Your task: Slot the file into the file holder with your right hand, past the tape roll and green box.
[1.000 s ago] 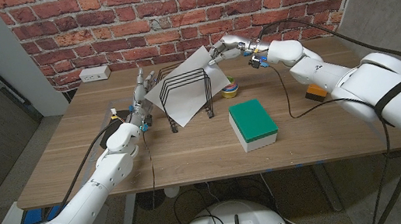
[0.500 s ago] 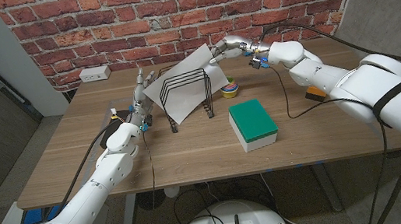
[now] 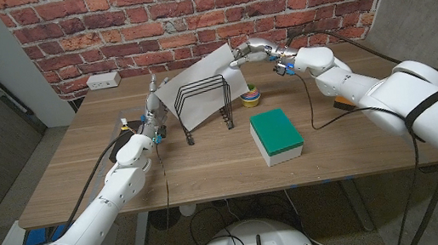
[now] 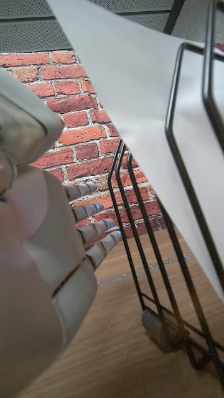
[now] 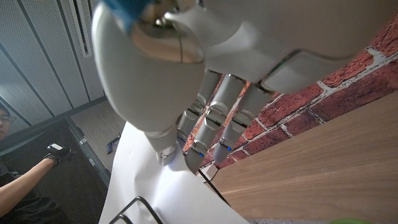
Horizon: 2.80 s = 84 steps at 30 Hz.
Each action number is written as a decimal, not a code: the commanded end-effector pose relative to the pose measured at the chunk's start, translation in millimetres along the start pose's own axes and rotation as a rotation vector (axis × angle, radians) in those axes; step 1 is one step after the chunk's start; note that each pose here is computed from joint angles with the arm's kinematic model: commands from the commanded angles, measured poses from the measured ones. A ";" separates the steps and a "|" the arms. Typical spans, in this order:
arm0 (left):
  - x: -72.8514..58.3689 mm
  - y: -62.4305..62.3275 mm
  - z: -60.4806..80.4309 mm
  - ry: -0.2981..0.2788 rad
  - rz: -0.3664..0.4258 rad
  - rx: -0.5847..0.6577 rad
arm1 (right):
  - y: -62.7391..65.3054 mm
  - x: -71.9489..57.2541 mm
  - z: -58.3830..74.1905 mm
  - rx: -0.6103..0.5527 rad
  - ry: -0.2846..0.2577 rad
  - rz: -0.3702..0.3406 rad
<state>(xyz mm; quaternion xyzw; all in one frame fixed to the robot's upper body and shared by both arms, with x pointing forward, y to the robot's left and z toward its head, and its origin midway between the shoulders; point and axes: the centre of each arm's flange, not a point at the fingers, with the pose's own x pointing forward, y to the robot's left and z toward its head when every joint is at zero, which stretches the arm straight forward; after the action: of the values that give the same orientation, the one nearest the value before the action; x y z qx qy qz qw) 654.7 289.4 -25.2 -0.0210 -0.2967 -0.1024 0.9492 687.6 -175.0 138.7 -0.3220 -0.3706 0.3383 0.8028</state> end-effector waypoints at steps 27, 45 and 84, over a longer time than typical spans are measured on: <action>0.1 0.0 0.0 0.000 0.000 0.000 | 25.5 -12.4 -6.1 0.181 -0.094 -0.070; 0.1 -0.1 0.0 0.000 0.000 0.000 | 31.2 -11.8 -10.7 0.244 -0.071 -0.127; 0.1 -0.2 0.0 0.000 0.000 0.000 | 44.6 -5.3 -16.4 0.246 -0.106 -0.181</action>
<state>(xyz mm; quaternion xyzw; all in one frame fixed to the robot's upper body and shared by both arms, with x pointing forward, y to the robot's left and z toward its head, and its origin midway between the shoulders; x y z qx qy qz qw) 654.9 289.2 -25.0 -0.0212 -0.2969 -0.1025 0.9492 680.3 -162.9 99.1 -0.1669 -0.3830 0.3244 0.8486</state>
